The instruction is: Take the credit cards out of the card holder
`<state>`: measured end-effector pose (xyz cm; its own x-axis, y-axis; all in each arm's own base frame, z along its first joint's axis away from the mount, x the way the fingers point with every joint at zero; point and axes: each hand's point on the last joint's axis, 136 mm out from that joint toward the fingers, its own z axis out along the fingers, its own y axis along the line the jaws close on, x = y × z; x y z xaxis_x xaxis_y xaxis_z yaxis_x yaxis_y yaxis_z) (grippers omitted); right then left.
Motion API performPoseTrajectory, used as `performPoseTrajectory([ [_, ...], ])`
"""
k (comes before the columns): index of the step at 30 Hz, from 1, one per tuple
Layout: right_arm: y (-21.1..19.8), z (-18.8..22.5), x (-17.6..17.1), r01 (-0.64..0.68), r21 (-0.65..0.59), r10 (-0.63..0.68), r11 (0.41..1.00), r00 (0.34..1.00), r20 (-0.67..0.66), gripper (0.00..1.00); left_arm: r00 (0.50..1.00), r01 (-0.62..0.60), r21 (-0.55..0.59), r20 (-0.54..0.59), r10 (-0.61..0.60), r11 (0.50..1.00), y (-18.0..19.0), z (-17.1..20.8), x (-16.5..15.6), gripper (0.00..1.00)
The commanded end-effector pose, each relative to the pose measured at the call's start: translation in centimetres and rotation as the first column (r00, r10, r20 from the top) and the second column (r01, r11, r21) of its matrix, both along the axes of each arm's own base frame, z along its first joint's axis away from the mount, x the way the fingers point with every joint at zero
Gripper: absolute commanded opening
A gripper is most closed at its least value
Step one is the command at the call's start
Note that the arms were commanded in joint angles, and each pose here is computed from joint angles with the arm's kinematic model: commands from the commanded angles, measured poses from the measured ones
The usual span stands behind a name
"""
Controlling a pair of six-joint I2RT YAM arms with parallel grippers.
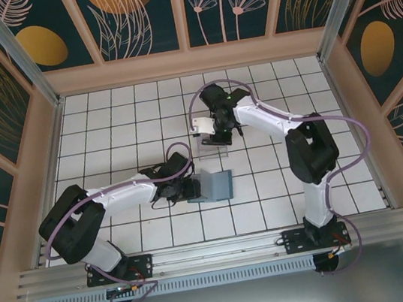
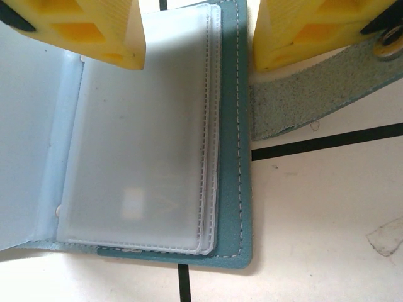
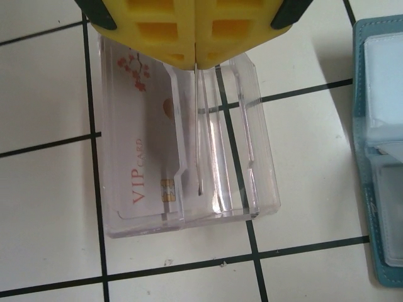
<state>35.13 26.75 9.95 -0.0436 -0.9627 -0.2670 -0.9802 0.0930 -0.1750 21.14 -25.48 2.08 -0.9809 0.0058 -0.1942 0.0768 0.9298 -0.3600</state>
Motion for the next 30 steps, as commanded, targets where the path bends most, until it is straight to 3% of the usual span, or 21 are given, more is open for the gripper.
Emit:
performPoseTrajectory([
  [1, -0.4, -0.6, -0.2, -0.044, -0.039, 0.042, 0.998, 0.998, -0.04, 0.0, 1.0, 0.019, -0.008, 0.009, -0.019, 1.0, -0.3, 0.8, 0.0, 0.49],
  [5, -0.3, -1.4, -0.6, -0.052, -0.048, 0.047, 0.998, 0.995, -0.089, 0.0, 1.0, 0.018, -0.005, 0.008, -0.018, 1.0, -0.3, 0.7, 0.0, 0.49],
  [9, 0.0, -0.9, 0.3, -0.028, -0.032, 0.026, 0.999, 0.999, -0.048, 0.22, 1.0, 0.018, -0.007, 0.009, -0.018, 1.0, -0.3, 0.8, 0.0, 0.49],
  [13, 0.0, 0.7, 2.0, 0.009, -0.006, -0.009, 1.0, 0.998, 0.064, 0.34, 1.0, 0.019, -0.007, 0.016, -0.019, 1.0, -0.4, 1.2, 0.2, 0.5],
  [18, -0.3, 4.0, 3.6, 0.083, 0.056, -0.093, 0.995, 0.975, 0.203, 0.37, 0.999, 0.022, -0.001, 0.028, -0.022, 1.0, -0.5, 1.9, 0.6, 0.49],
  [25, -0.6, 7.5, 2.6, 0.191, 0.193, -0.236, 0.962, 0.938, 0.252, 0.37, 0.998, 0.038, 0.029, 0.042, -0.039, 0.999, -0.7, 2.7, 1.2, 0.48],
  [30, -0.3, 10.1, 0.2, 0.307, 0.4, -0.401, 0.864, 0.899, 0.176, 0.37, 0.996, 0.062, 0.07, 0.056, -0.066, 0.996, -1.4, 3.3, 1.7, 0.48],
])
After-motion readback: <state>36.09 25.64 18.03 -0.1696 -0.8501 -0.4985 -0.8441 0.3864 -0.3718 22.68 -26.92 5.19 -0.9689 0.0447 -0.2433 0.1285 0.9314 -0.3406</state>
